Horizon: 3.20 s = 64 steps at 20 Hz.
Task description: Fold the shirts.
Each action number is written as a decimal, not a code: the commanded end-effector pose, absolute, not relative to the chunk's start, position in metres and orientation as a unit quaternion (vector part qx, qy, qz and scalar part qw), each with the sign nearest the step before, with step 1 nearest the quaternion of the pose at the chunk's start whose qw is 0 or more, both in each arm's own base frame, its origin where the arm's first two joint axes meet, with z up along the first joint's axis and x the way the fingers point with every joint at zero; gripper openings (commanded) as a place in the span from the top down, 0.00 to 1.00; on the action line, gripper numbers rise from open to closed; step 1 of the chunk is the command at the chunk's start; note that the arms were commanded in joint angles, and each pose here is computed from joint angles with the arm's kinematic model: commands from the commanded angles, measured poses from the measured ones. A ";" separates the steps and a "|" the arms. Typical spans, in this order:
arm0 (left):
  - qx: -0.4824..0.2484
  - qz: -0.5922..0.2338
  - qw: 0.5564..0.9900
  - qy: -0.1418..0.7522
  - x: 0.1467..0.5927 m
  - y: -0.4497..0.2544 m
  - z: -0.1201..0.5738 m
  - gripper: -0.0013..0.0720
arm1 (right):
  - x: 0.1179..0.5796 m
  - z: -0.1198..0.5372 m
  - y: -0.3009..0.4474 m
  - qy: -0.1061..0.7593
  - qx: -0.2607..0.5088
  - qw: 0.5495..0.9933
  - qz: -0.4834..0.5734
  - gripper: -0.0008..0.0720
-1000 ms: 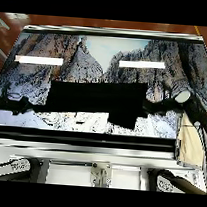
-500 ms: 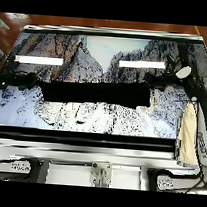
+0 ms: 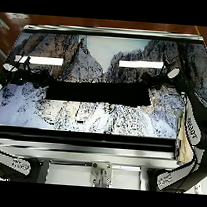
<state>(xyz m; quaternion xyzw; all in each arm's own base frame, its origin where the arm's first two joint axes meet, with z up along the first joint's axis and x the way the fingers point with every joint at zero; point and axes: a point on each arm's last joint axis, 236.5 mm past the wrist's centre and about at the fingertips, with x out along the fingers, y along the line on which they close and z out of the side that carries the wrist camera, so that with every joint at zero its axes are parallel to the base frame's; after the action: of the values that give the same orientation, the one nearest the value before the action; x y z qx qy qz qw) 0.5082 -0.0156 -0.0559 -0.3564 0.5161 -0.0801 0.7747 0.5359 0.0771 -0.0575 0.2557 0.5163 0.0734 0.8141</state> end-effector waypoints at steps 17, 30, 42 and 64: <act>-0.315 -0.212 0.728 0.571 0.456 -0.076 0.031 0.19 | 0.488 -0.110 0.077 0.614 0.389 0.674 0.132 0.07; -0.229 -0.294 0.747 0.551 0.455 -0.234 0.020 0.19 | 0.463 0.009 0.082 0.579 0.323 0.717 0.215 0.91; -0.313 -0.361 0.685 0.550 0.374 -0.475 -0.031 0.93 | 0.363 0.176 0.088 0.531 0.258 0.779 0.210 0.91; -0.244 -0.404 0.849 0.239 0.387 -0.170 0.320 0.93 | 0.407 0.047 0.309 0.580 0.248 0.719 0.292 0.91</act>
<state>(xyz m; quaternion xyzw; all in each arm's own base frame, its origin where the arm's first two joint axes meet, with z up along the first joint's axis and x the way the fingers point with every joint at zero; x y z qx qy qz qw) 0.4421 -0.2097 0.2757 -0.2982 0.2638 -0.3879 0.8313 0.4023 0.2507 0.0841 0.2286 0.5741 0.2785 0.7352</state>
